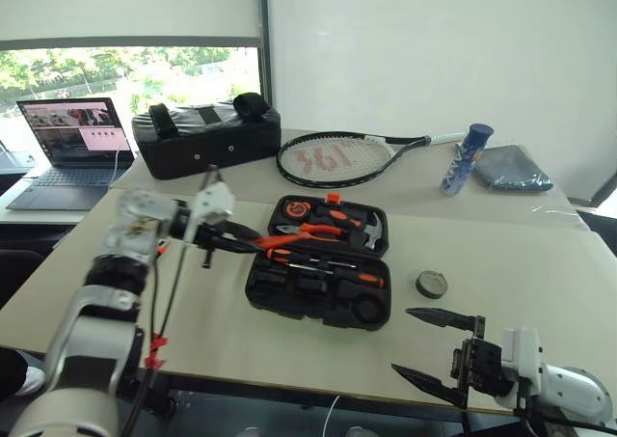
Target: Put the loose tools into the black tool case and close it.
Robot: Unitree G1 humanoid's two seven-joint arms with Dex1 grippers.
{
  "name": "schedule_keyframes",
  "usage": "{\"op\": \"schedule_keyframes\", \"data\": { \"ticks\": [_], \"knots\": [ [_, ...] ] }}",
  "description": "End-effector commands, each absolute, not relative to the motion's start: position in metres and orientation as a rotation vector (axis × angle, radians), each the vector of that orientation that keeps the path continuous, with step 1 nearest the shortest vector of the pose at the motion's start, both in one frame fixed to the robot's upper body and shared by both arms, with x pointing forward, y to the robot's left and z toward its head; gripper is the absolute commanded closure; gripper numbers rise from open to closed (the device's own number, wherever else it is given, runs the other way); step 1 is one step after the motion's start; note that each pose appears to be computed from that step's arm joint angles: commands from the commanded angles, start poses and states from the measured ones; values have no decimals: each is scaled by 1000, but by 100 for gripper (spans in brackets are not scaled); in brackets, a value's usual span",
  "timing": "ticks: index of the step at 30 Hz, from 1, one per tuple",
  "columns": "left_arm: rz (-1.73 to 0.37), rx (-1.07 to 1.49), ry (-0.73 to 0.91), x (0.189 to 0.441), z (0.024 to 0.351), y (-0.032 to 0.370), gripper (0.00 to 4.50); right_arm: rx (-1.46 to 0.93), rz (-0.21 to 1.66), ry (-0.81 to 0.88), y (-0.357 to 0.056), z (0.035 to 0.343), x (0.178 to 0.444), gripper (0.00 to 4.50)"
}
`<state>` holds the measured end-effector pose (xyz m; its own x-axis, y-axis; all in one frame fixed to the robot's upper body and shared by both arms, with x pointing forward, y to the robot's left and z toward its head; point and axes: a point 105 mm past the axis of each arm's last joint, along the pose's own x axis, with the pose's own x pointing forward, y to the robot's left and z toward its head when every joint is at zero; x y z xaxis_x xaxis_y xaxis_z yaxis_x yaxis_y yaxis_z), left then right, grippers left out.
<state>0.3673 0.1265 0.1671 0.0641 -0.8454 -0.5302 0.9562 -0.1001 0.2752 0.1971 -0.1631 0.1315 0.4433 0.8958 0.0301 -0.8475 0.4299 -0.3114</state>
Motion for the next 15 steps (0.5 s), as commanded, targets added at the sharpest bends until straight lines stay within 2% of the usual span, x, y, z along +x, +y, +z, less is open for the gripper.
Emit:
{"op": "schedule_keyframes", "data": {
  "ticks": [1, 7, 15],
  "knots": [
    [-1532, 796, 250, 374, 167, 123, 402, -280, 1085, -240, -160, 142, 193, 0],
    [-1496, 859, 378, 381, 147, 125, 402, -283, 1051, -241, -160, 143, 190, 0],
    [-1496, 876, 424, 381, 132, 123, 402, -287, 1045, -244, -158, 144, 191, 0]
  ]
}}
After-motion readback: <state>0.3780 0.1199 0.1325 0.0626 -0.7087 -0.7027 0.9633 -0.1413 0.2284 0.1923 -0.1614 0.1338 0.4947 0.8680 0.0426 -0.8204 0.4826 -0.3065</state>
